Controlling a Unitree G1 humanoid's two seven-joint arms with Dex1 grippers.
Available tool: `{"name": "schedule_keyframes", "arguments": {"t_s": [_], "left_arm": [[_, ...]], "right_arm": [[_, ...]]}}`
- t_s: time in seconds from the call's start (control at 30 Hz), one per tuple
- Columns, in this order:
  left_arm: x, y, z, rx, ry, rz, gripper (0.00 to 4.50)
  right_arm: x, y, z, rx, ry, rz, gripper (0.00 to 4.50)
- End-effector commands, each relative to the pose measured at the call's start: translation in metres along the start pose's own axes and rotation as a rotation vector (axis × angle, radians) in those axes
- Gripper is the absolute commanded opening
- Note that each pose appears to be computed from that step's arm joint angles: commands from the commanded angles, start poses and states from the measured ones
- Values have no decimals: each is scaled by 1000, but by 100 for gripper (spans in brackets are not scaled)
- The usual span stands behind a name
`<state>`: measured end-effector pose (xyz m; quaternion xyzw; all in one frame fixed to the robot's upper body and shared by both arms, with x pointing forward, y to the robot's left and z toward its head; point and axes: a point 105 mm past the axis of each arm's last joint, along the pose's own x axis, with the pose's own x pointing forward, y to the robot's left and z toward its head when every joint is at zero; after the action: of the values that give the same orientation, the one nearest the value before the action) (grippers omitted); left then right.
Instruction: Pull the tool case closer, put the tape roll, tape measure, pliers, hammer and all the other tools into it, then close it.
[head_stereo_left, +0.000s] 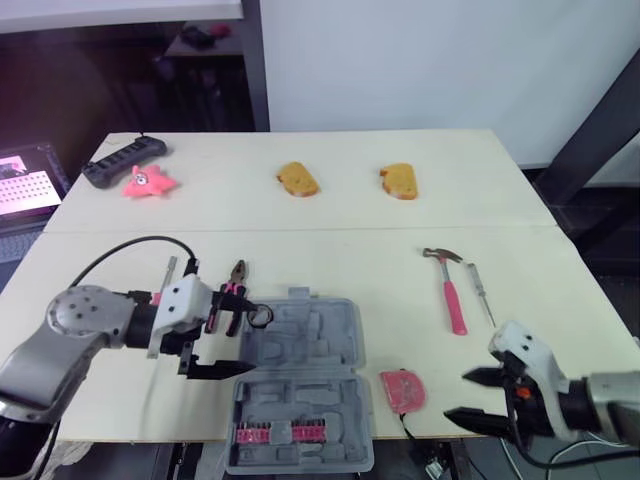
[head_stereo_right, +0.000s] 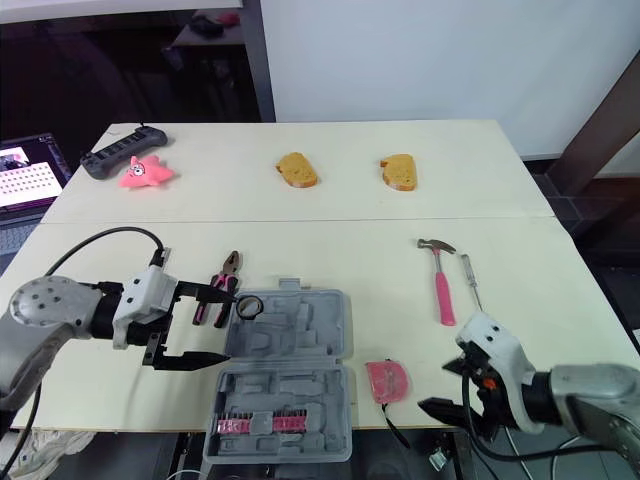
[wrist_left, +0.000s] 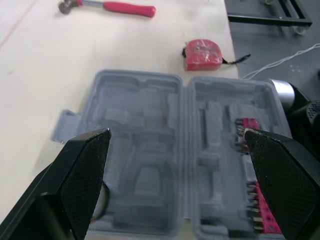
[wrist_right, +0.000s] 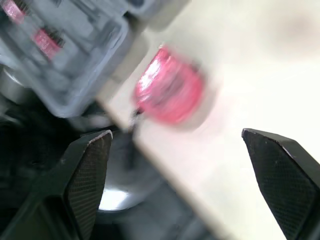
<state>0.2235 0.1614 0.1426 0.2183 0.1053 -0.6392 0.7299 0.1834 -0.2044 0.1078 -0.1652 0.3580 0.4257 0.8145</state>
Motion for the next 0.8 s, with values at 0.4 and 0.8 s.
{"name": "schedule_keyframes", "arguments": {"t_s": [0.4, 0.8], "left_arm": [[-16, -19, -2, 38, 24, 106, 450], [-27, -21, -5, 31, 51, 152, 450]], "right_arm": [[56, -8, -9, -714, -43, 328, 443], [87, -5, -8, -698, -62, 291, 443]]}}
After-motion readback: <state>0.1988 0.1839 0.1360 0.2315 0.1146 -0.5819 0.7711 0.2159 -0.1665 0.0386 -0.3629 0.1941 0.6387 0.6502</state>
